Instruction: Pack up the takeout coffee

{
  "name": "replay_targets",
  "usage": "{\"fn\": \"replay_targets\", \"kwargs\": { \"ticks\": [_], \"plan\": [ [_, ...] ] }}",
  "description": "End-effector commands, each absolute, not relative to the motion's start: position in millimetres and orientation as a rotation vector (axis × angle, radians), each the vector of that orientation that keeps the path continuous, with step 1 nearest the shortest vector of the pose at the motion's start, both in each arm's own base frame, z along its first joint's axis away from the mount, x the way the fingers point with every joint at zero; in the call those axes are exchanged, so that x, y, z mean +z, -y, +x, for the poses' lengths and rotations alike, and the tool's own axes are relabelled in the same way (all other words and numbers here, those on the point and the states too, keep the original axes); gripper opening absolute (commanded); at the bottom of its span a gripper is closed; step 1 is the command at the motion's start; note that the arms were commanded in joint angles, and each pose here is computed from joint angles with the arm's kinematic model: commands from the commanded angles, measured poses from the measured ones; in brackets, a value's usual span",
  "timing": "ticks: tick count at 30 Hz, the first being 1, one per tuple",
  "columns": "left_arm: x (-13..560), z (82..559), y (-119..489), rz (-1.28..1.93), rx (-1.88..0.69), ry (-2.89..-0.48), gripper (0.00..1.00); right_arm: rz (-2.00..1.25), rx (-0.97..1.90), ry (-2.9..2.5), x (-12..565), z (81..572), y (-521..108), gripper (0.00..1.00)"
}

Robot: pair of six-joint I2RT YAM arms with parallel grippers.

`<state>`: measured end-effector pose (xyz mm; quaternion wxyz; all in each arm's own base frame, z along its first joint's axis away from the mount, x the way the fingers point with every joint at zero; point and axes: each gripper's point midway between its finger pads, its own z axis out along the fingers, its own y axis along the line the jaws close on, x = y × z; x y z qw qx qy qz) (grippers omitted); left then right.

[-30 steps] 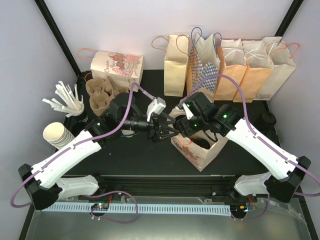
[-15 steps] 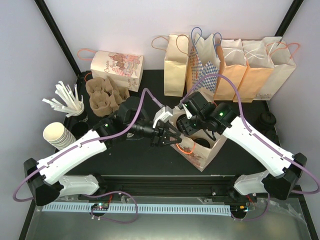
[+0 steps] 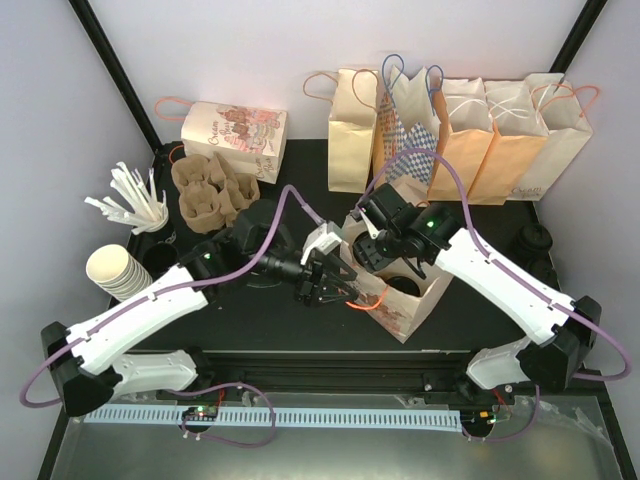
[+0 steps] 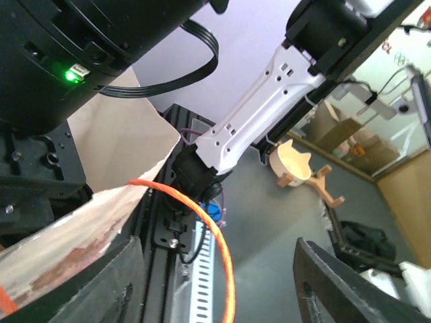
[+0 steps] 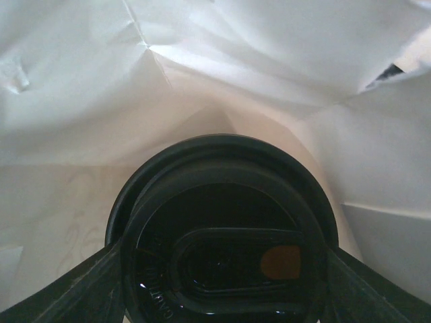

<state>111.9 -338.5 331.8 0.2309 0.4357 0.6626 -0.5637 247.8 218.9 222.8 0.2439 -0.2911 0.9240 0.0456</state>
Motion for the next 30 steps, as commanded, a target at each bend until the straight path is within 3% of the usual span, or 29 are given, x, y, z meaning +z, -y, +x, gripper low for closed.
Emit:
{"fn": "replay_targets", "kwargs": {
  "ticks": [1, 4, 12, 23, 30],
  "plan": [
    [371, 118, 323, 1.111, -1.493, -1.750, 0.72, -0.811, 0.147, -2.495, 224, 251, -222, 0.41],
    [378, 151, 305, 0.910, -1.409, -1.816, 0.84, -0.828, 0.167, -2.499, 218, 249, -225, 0.40],
    [326, 221, 257, 0.527, -1.272, -2.040, 0.94, -0.838, 0.235, -2.440, 219, 244, -230, 0.40],
    [226, 253, 260, 0.438, -1.204, -2.327, 0.96, -0.757, 0.308, -2.341, 229, 220, -214, 0.38],
    [262, 253, 268, 0.499, -1.262, -2.192, 0.94, -0.739, 0.326, -2.351, 221, 215, -211, 0.38]
  ]
}}
